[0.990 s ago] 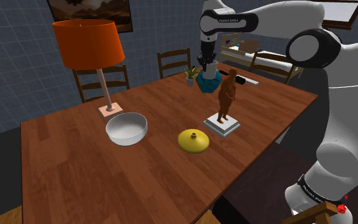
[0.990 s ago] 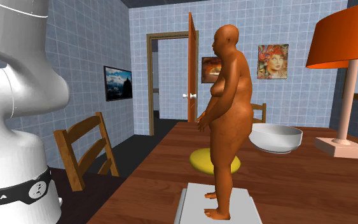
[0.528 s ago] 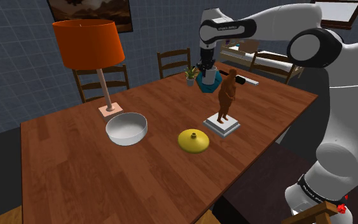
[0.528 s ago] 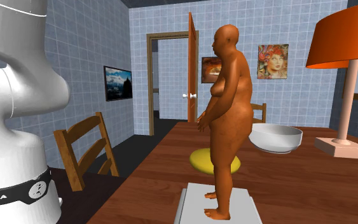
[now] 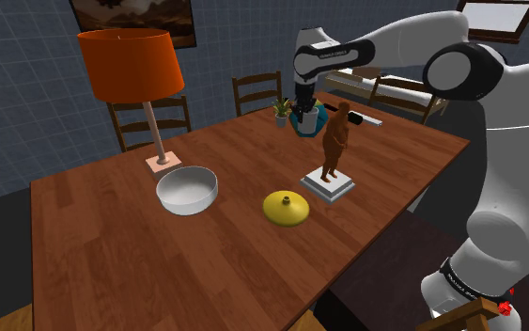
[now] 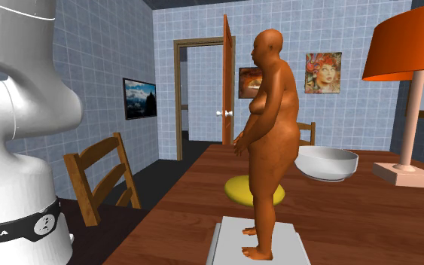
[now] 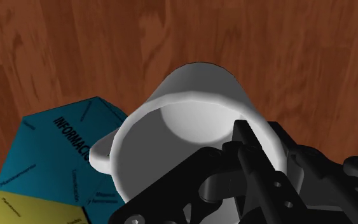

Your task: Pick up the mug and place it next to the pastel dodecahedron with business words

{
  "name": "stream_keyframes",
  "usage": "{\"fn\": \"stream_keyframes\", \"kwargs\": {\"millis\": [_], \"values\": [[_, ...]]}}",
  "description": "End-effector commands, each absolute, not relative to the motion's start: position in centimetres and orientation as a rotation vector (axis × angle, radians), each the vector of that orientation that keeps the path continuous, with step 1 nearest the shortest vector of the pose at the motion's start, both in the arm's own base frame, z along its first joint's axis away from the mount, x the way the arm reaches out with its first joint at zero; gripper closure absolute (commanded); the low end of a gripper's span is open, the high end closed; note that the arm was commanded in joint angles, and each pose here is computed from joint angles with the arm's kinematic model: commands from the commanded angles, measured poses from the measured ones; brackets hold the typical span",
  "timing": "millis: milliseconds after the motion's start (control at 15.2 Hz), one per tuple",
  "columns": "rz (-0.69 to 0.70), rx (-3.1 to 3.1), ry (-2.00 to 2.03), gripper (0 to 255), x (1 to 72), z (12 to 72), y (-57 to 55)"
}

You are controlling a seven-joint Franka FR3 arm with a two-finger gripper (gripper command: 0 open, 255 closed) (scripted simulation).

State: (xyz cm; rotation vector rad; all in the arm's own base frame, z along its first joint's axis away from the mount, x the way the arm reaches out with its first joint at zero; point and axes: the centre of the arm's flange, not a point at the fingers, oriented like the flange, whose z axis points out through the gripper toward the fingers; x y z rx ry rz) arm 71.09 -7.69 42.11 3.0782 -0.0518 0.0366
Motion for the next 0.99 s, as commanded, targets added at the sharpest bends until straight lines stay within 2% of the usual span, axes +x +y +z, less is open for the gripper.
{"fn": "stream_keyframes", "kwargs": {"millis": [0, 924], "values": [[0.038, 3.078, -0.052, 255, 71.1, 41.1, -7.6], [0.038, 3.078, -0.052, 255, 71.1, 33.6, -7.6]]}}
